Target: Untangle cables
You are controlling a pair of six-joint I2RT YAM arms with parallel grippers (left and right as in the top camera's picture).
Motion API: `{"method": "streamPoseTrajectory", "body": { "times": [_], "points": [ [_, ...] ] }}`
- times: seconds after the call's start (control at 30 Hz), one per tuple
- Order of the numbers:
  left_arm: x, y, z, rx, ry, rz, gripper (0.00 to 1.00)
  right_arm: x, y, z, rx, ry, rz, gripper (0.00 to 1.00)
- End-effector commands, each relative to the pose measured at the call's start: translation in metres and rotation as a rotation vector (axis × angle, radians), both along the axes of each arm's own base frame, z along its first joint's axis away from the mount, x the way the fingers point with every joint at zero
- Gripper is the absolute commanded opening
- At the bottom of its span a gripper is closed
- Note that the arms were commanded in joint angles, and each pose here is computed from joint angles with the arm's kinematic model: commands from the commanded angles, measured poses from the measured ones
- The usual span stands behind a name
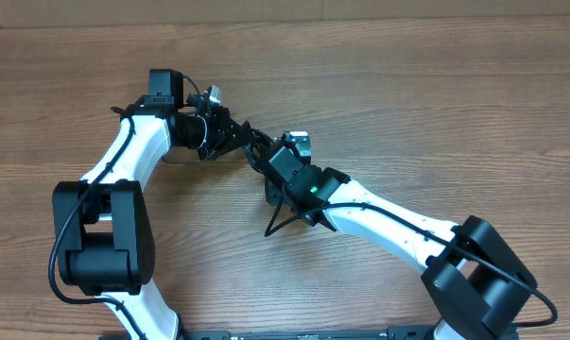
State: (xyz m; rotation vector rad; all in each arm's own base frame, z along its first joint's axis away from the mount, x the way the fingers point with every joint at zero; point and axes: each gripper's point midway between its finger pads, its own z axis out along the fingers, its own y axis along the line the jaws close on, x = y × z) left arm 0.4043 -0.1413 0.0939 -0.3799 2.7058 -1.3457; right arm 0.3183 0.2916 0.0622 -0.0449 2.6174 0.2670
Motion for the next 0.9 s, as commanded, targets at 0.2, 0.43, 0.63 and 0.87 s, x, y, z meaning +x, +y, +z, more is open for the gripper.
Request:
{"method": "streamPoseTrajectory", "body": {
  "times": [0.2,0.43,0.63,0.87],
  "points": [
    [0.007,0.003,0.019,-0.002,-0.065,-0.004,0.05,0.004,0.004,0.003,-0.014,-0.050,-0.041,0.20],
    [0.007,0.004,0.019,-0.002,-0.065,-0.003,0.05,0.006,0.001,0.003,-0.030,-0.062,-0.045,0.04],
    [0.007,0.004,0.019,-0.002,-0.065,-0.004,0.04,0.004,0.000,0.002,-0.051,-0.058,-0.020,0.04],
    [0.010,0.010,0.013,0.060,-0.124,-0.028,0.04,0.013,0.001,0.001,0.031,0.004,0.047,0.04]
  ]
}}
